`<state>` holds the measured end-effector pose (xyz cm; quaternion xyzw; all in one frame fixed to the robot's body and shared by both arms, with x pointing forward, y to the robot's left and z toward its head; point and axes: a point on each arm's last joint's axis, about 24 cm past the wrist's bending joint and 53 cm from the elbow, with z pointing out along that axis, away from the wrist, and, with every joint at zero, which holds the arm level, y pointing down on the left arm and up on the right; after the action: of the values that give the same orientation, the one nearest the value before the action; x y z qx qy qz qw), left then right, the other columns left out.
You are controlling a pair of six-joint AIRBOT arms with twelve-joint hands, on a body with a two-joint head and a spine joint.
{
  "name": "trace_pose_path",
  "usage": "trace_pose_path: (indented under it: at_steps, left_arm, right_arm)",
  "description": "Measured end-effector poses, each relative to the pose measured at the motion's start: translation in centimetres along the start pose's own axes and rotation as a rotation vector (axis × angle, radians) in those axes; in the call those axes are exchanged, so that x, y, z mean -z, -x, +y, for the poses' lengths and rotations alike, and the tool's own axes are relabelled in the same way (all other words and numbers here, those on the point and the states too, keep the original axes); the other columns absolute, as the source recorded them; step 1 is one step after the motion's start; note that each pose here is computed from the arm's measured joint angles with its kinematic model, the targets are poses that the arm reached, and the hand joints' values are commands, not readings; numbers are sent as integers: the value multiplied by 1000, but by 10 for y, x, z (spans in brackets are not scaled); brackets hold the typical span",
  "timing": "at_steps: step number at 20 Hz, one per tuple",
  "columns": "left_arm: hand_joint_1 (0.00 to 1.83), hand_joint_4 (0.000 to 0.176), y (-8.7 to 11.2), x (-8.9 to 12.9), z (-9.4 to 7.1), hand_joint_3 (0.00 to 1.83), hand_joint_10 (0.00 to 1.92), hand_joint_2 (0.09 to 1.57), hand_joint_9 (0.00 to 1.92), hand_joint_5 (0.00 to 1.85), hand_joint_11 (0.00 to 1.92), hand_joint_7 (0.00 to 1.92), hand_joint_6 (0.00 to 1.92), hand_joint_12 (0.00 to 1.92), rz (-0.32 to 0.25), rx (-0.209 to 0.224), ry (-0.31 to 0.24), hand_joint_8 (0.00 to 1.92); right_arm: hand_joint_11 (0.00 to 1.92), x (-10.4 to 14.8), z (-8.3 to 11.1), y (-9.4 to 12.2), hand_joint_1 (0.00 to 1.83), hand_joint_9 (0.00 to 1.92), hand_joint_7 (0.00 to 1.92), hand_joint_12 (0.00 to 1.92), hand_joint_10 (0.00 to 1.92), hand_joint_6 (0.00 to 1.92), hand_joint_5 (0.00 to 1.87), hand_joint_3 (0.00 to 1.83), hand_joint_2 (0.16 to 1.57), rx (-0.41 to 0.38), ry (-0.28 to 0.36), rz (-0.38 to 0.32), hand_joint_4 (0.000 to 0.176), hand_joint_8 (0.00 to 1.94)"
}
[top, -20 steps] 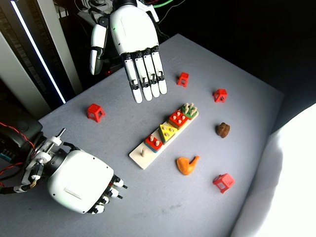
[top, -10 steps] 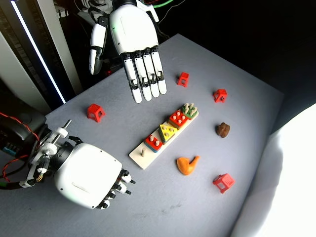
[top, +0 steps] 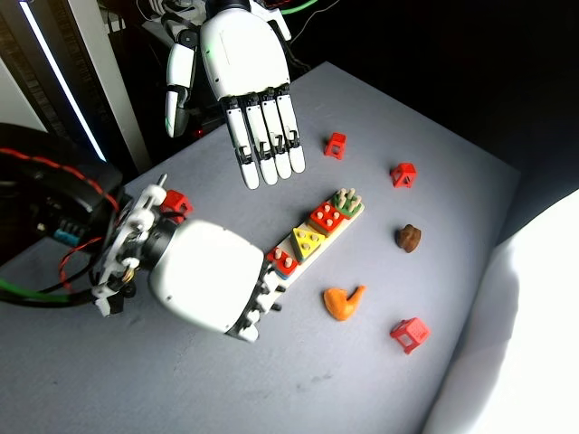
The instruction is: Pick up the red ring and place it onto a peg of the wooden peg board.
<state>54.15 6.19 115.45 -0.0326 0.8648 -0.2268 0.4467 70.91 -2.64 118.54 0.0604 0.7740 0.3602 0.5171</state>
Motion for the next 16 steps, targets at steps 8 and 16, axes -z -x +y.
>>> trace_pose_path:
  at_steps: [8,16]
  left_arm:
    - [0,0,0,0,0,0,0,1167,0,28,1,7,7,0,0,-2,0,3]
    - [0,0,1,-1,0,0,0,1164,0,8,0,0,0,0,0,-1,-1,0]
  right_arm:
    - [1055,-8,28,-7,1239,1094,983,1921,1842,1018,946,0,1124,51,58,19,0,1204]
    - [1231,-8,23,-20,1185,1173,1062,1921,1916,977,981,0,1113,68,53,44,0,1464]
